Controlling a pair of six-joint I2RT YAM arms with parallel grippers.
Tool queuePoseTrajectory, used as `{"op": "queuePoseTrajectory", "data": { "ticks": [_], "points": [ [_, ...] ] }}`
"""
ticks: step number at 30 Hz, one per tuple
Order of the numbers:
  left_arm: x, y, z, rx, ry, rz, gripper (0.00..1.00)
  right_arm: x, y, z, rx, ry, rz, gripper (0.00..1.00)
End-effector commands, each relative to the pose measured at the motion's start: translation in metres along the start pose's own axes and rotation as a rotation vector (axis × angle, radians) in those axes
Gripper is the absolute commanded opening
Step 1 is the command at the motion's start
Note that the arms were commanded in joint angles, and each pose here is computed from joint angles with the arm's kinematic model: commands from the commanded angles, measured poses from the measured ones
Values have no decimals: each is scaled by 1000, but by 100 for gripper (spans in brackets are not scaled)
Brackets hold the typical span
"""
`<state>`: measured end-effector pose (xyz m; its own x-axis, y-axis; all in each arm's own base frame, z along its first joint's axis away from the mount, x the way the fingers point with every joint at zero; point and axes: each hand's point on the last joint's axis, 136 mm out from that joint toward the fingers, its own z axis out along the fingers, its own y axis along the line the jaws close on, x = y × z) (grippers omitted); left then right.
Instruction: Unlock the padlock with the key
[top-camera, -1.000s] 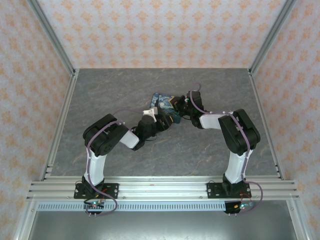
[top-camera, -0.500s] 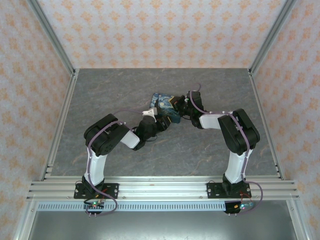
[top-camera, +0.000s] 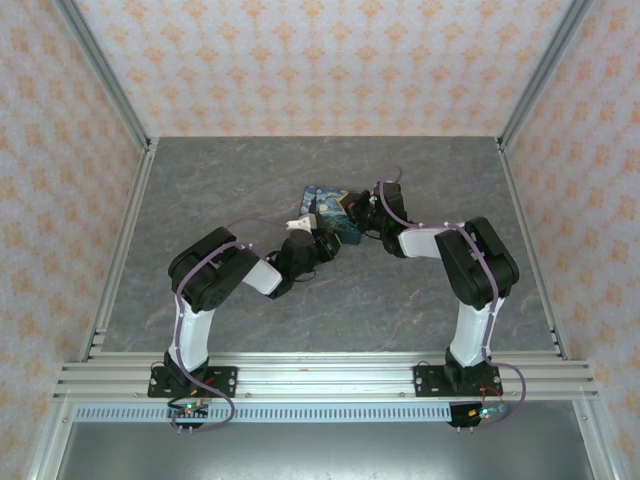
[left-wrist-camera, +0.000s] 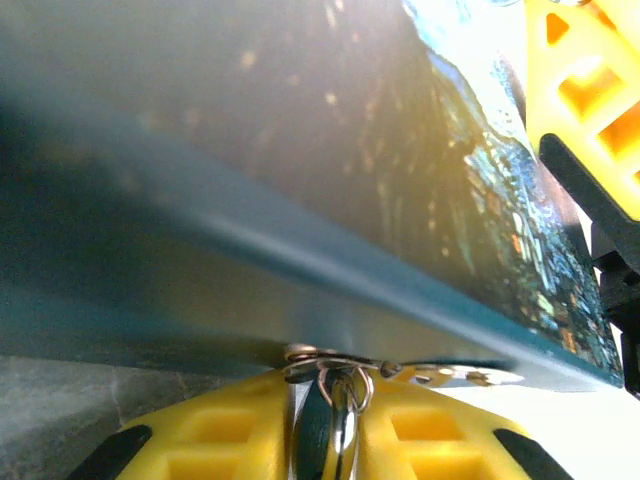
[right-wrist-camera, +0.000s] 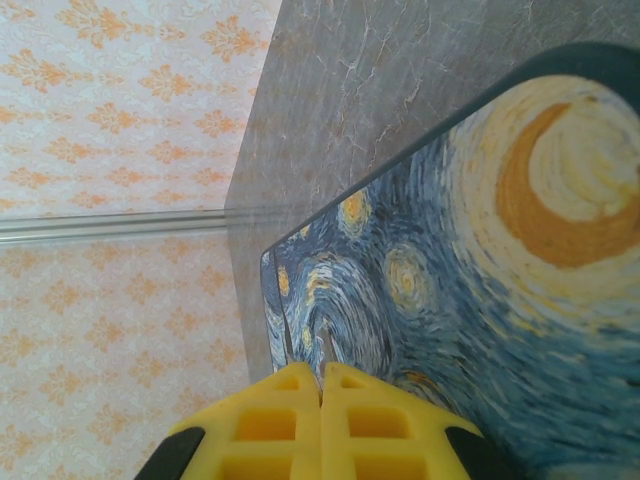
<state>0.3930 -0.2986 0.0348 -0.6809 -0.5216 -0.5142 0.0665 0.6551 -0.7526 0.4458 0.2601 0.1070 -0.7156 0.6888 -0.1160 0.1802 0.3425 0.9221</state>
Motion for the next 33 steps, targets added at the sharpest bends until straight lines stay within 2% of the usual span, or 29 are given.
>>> {"op": "queuePoseTrajectory", "data": {
  "ticks": [1,4,8,14,19,23,27,33],
  "points": [
    [19,40,5,-150,54,34,16,15,-41,2,106,45,37,0],
    [20,41,6,-161,58,35,11,16,-41,2,104,47,37,0],
    [21,40,5,-164,73,36,0,14,-36,3,92,46,39,0],
    [25,30,-4,-142,131,5,0,-8,-10,-7,32,10,38,0],
    [29,11,-10,-93,229,-53,0,-29,21,-33,-28,-34,23,0],
    [30,-3,-14,-56,290,-89,0,-21,31,-57,-50,-25,-1,0],
    [33,-11,-19,-38,337,-118,0,-4,22,-83,-57,-11,2,0],
    [19,-29,-27,7,327,-172,0,19,-2,-115,-46,-3,12,0]
  ]
}}
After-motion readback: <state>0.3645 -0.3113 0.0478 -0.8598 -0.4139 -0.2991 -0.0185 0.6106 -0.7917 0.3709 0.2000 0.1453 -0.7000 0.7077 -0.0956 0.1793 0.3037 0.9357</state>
